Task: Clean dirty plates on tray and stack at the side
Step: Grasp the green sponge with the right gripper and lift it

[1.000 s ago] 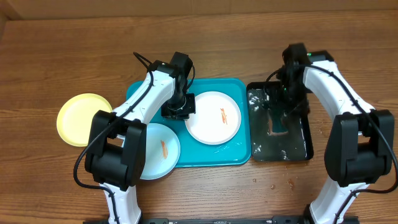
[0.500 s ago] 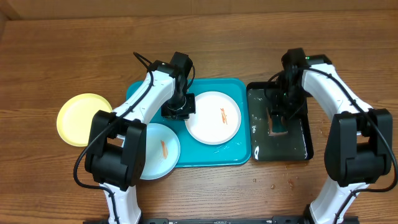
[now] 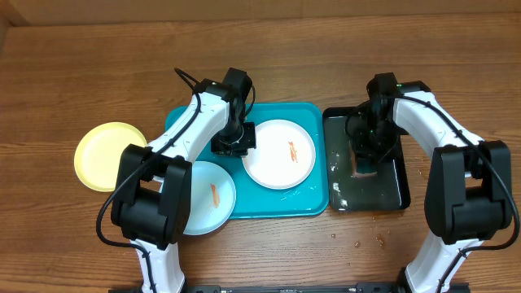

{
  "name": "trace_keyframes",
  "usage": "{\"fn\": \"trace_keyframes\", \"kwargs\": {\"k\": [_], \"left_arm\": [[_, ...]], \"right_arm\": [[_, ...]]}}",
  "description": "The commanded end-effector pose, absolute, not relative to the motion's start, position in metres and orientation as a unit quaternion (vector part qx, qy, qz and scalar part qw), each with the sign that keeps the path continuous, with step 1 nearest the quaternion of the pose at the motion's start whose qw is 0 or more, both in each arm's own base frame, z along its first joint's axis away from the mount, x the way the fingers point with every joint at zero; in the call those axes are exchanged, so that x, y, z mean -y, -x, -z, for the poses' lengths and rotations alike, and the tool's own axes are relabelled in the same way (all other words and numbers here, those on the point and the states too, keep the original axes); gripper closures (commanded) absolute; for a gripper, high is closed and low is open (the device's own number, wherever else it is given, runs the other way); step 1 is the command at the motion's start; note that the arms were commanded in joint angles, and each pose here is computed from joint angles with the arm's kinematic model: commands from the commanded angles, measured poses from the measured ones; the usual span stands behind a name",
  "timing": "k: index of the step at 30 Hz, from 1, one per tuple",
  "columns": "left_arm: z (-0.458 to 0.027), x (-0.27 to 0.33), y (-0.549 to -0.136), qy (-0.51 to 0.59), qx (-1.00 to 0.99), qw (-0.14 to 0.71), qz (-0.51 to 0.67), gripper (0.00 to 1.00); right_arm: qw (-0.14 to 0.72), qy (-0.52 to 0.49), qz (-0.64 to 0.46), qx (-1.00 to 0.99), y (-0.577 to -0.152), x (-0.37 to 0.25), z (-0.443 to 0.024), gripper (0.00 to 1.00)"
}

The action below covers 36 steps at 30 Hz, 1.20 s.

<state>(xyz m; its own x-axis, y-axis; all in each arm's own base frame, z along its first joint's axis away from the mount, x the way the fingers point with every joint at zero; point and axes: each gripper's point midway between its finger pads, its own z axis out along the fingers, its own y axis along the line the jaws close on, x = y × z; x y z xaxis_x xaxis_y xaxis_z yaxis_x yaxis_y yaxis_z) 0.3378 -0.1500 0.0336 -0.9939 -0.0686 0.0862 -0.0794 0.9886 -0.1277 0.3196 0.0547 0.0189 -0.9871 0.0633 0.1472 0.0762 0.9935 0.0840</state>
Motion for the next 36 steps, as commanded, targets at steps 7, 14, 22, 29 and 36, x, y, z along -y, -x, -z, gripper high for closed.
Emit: {"fn": "trace_keyframes", "kwargs": {"k": [7,14,22,29,36], "left_arm": [[-0.048,0.149,-0.346,-0.035,0.998,0.012,-0.057,0.87],[-0.047,0.148,-0.347,-0.036,0.998,0.012,-0.054,0.78],[-0.041,0.145,-0.343,-0.035,0.998,0.014,-0.045,0.80],[-0.030,0.148,-0.344,-0.031,0.998,0.004,-0.049,0.83],[-0.030,0.150,-0.345,-0.030,0.998,0.001,-0.052,0.86]], "right_arm": [[0.069,0.035,0.053,0.996,-0.318,-0.057,-0.023,0.64],[0.069,0.035,0.054,0.996,-0.318,-0.058,-0.023,0.57],[0.069,0.035,0.054,0.996,-0.318,-0.058,-0.023,0.53],[0.070,0.035,0.054,0.995,-0.317,-0.058,-0.023,0.65],[0.069,0.035,0.054,0.995,-0.317,-0.058,-0.023,0.57]]}}
